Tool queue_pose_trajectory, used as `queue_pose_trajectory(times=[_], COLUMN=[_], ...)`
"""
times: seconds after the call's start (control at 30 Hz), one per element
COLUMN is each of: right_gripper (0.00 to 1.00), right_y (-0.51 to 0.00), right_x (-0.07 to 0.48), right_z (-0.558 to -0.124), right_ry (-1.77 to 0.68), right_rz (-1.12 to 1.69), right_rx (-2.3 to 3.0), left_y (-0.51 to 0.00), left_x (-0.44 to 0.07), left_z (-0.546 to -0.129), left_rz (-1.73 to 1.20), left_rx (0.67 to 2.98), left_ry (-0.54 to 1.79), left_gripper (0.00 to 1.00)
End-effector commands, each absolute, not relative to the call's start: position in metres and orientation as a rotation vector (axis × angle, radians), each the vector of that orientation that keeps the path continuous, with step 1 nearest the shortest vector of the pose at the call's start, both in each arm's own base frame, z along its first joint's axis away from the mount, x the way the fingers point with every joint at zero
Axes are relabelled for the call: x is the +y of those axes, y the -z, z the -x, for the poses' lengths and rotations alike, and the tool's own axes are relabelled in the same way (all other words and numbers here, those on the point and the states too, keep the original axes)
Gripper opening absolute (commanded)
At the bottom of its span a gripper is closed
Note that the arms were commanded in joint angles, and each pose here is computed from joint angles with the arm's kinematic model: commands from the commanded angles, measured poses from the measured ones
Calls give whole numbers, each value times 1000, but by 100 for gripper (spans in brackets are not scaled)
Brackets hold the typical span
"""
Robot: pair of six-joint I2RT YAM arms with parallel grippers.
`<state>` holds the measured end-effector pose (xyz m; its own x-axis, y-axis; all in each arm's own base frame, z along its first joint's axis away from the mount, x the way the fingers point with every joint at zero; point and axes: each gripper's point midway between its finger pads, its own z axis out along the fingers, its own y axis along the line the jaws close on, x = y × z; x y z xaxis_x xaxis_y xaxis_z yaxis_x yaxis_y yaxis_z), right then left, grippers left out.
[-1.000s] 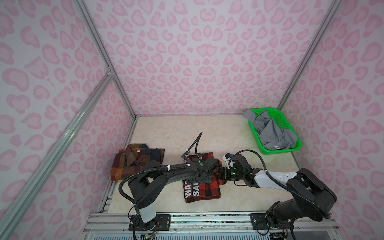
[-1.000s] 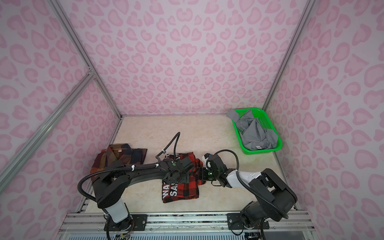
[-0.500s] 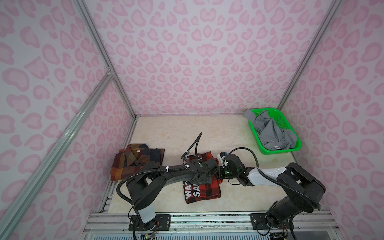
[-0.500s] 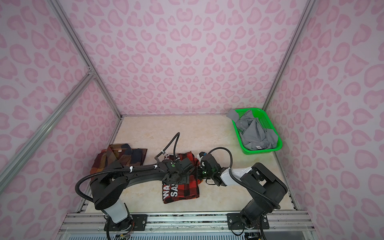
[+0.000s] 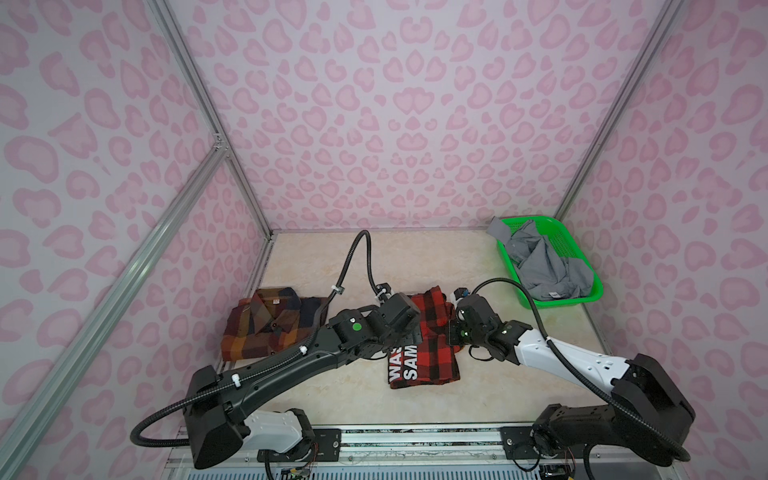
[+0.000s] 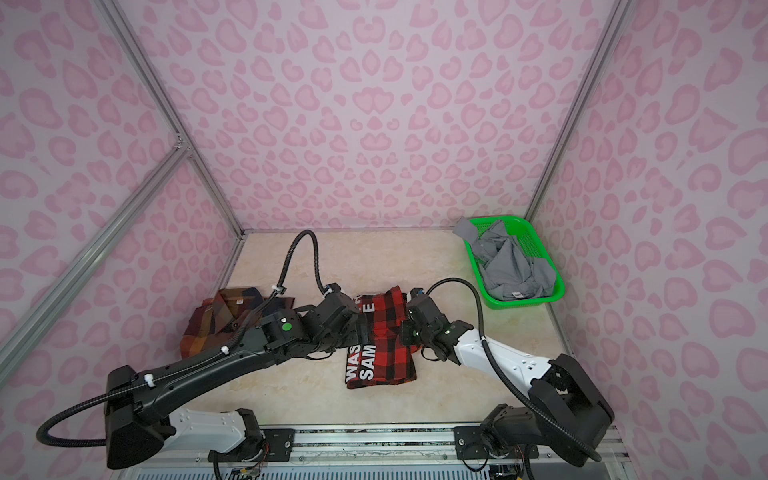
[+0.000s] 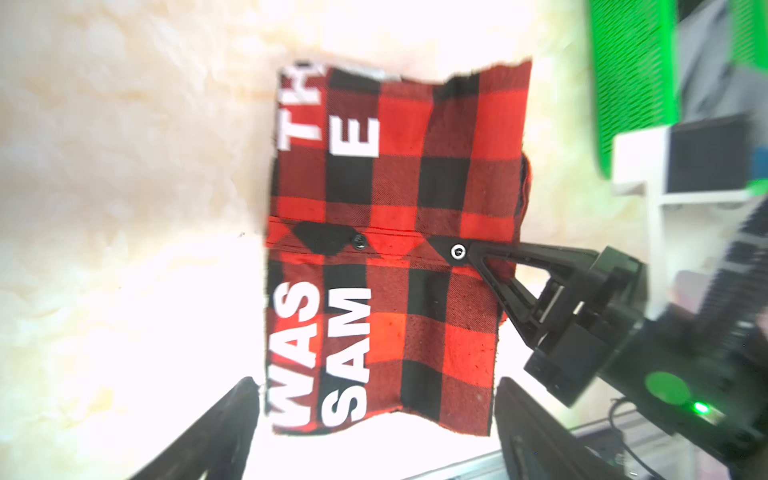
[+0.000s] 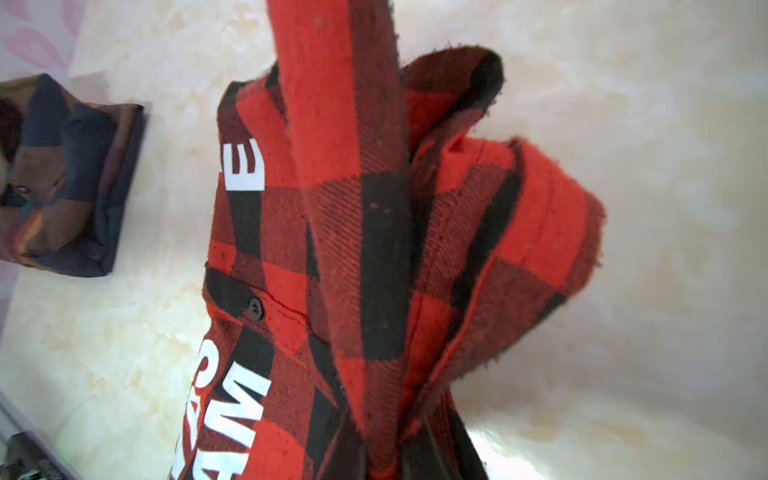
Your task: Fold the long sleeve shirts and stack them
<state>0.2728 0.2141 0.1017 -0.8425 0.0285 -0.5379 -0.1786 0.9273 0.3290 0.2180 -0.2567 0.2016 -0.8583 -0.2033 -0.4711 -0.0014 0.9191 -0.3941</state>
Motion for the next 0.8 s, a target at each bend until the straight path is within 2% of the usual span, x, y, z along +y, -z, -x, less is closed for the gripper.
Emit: queue_pose_trajectory(times=[0.0, 0.2, 0.4, 0.53, 0.77], right_gripper=[0, 0, 0, 0, 0], right_y=[-105, -180, -228, -230, -177], right_x=[161, 120, 89, 100, 184], right_z=[-254, -253, -253, -257, -258], right_ry=[-131, 138, 554, 757, 928], right_rz=[165, 218, 337, 436, 645], right_rx=[2629, 2552, 2471, 2426, 2415], left_y=[-226, -266, -269, -259, -227], left_x=[-238, -224, -212, -184, -130], left_z=[-216, -211, -206, -206, -197], left_rz=[198, 258, 278, 314, 418], left_rx=[2486, 2336, 2263, 2202, 2153], left_ry=[543, 734, 808, 772, 716], left_gripper=[90, 89, 90, 90, 93])
